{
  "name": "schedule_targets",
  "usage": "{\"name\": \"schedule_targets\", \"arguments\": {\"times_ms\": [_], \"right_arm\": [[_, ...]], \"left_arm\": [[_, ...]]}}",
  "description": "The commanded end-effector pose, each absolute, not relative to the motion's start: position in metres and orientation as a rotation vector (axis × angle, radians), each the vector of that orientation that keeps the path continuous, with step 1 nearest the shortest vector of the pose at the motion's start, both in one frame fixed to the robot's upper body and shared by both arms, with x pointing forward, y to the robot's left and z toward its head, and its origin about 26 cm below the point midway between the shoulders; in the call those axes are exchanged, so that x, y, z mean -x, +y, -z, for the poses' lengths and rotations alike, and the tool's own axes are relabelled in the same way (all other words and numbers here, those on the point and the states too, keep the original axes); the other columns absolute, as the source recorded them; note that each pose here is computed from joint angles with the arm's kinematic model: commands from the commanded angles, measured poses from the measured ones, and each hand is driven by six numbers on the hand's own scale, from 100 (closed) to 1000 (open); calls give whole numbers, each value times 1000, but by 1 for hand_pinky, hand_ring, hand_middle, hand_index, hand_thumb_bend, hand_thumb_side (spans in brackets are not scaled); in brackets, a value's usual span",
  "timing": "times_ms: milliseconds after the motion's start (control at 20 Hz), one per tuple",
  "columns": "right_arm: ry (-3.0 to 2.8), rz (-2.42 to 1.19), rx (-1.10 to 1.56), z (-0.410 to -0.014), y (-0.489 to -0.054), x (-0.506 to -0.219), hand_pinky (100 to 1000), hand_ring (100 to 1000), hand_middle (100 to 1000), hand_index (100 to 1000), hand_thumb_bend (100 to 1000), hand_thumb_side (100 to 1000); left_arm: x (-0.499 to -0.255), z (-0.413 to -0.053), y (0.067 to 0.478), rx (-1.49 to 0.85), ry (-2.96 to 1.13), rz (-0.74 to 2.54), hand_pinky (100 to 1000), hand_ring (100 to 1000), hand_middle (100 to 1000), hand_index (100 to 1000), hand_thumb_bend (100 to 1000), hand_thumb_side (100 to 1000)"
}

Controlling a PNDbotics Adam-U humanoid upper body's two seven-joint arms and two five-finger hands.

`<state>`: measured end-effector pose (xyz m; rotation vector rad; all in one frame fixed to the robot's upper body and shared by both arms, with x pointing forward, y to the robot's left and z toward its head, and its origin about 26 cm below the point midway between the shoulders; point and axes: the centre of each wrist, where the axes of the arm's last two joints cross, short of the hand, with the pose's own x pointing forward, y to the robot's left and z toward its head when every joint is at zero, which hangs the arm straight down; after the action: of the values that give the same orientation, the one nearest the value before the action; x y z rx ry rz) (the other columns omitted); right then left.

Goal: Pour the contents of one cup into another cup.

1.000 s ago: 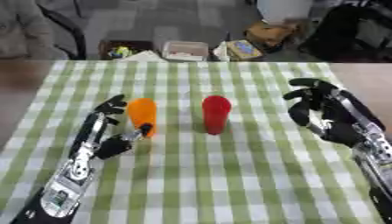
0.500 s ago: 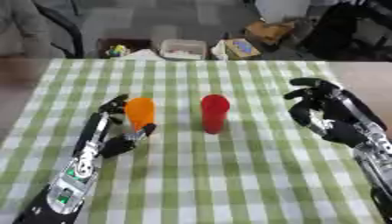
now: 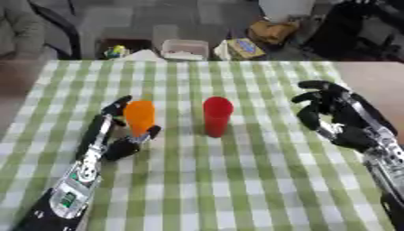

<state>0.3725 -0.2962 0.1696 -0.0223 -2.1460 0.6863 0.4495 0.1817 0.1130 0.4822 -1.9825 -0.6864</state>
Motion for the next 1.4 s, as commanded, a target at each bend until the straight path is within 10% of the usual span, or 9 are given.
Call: {"name": "schedule_targets", "arguments": {"times_ms": [50,1400], "right_arm": [[-2178,-705,30,-182,-297,-372,590,753,304,834,522,464],[-2179,-705,27,-182,-297,-372,590,753,304,835,514,469]], "left_arm": [[-452,-126,177,-483,-2024,699,673,770,719,935,646,534],[-453,-116,173,-464,-2002,734,585,669,616,935,494,475]]}}
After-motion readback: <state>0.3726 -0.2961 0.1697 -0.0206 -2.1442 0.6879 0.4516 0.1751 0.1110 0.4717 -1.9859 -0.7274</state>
